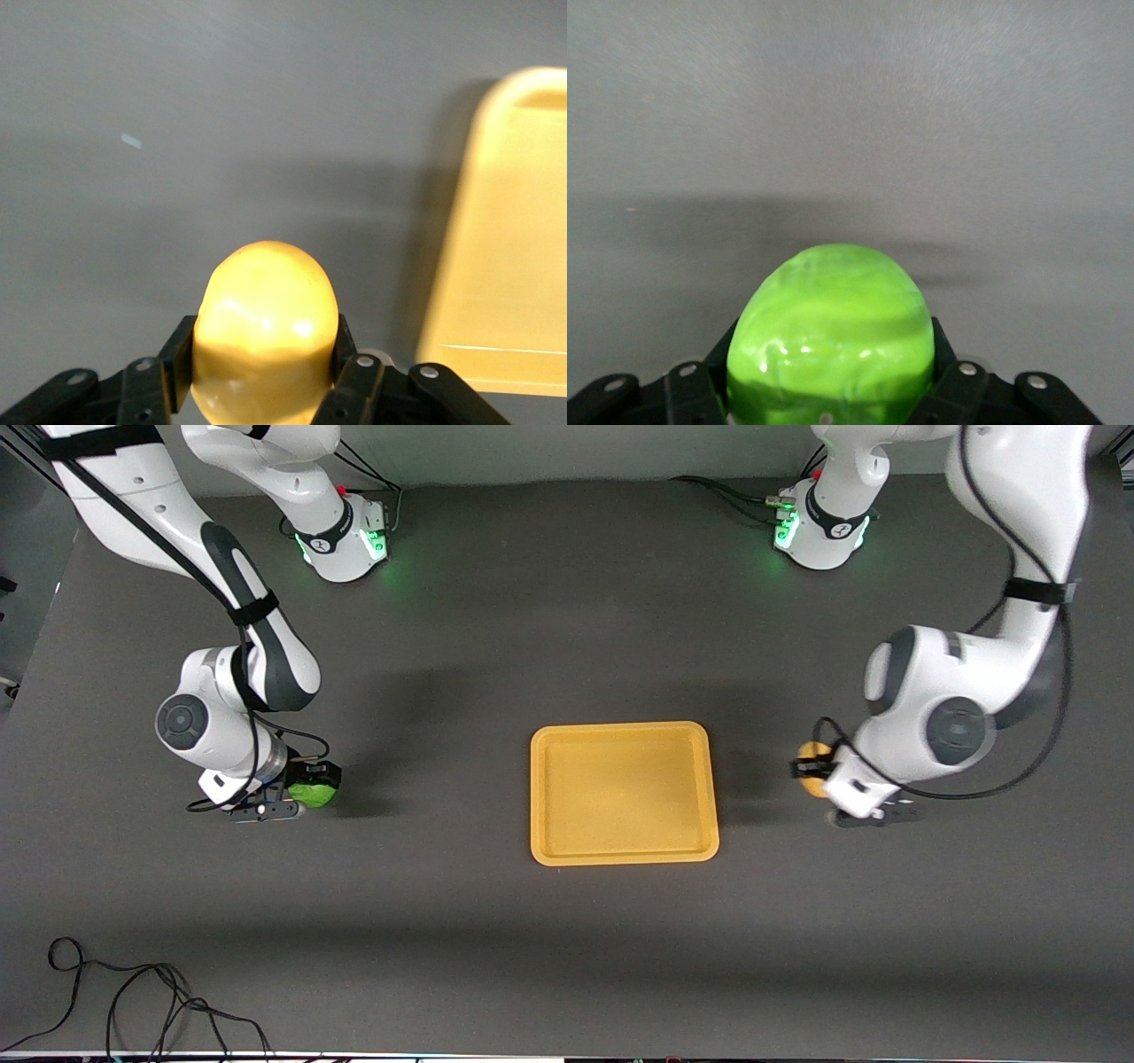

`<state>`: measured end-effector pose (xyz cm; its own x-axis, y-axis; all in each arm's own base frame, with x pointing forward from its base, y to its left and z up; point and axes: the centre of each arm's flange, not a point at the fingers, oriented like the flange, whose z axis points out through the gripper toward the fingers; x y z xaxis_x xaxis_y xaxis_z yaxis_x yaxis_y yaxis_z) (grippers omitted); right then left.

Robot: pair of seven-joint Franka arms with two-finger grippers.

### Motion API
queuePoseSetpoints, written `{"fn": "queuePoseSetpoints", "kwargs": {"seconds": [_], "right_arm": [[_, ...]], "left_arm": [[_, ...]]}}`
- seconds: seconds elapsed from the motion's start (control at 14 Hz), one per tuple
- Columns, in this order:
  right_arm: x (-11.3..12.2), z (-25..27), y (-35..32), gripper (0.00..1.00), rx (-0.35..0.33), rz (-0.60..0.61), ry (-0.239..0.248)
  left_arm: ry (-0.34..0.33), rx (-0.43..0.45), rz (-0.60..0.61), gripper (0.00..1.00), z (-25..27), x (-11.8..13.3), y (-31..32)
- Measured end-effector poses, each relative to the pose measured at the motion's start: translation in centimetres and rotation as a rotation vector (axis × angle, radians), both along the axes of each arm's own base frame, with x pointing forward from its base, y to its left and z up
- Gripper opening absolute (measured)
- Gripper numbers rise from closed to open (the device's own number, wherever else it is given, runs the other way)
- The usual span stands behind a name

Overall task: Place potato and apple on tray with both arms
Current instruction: 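Carry the potato with the left gripper onto the tray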

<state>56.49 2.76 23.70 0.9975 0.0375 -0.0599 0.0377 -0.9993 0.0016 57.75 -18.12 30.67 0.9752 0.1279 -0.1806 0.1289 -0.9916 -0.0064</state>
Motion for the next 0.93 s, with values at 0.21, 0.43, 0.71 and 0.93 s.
{"fn": "queuePoseSetpoints", "kwargs": {"seconds": [0.21,0.43,0.71,0.93], "right_arm": [[1.3,5.1,0.1,0.81,-0.001,0.000,0.026],[2.6,8.8,0.5,0.81,-0.001,0.004,0.040],[3.6,11.7,4.9,0.81,-0.006,0.006,0.031],[3.3,13.1,10.4,0.81,-0.011,-0.004,0.017]], "left_arm": [[-0.011,0.022,0.052,0.63,-0.9,-2.8,-8.4],[-0.031,0.029,0.080,0.63,-2.8,-4.1,-14.0],[-0.052,0.068,0.106,0.63,-7.9,-3.7,-16.4],[-0.057,0.066,0.114,0.63,-9.1,-2.8,-16.3]]}}
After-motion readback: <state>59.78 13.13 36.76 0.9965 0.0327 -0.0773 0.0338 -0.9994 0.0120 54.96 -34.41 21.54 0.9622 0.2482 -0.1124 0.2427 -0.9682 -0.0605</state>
